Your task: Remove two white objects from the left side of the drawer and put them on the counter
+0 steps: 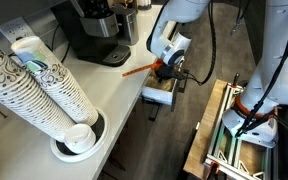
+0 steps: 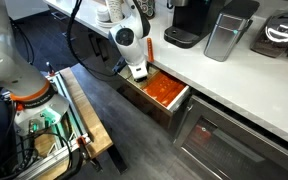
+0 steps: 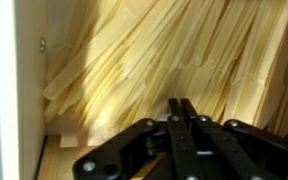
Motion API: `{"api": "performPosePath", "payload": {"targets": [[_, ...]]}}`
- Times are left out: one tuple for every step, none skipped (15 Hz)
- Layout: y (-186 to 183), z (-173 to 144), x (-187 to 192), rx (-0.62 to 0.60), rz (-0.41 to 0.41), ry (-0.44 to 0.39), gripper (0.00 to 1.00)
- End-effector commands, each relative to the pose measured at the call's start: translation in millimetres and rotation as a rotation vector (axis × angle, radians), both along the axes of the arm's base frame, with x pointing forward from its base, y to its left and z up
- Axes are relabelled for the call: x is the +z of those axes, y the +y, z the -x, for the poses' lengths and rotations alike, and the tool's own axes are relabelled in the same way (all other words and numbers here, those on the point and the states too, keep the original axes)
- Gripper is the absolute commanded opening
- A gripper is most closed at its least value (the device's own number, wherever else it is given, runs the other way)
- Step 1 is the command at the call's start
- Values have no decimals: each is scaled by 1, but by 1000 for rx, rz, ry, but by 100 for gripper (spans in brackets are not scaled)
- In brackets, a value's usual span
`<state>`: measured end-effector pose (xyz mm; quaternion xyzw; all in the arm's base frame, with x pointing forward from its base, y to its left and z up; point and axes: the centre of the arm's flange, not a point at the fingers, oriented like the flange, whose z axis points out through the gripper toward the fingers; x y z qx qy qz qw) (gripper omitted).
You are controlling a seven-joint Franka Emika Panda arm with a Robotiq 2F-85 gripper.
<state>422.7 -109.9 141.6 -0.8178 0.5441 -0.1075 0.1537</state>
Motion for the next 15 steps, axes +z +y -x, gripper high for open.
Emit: {"api": "performPosePath", "payload": {"targets": [[-5,5,11,7,-5,-23,9],[-5,3,10,7,-10,-22,33],[-4,2,9,10,-11,-19,34],[-2,0,6,17,-16,-13,40],[-1,0,5,22,-17,-6,49],[-1,1,5,24,-16,1,56],[-2,3,7,21,-15,5,62],[-2,6,8,20,-10,6,71],[-3,8,9,19,-7,10,78],[-4,9,9,18,-3,13,86],[-5,10,8,18,-3,15,93],[-5,9,4,20,-8,18,90],[-5,9,2,23,-11,21,88],[-4,8,-1,28,-16,24,77],[-3,7,-3,31,-18,27,62]]}}
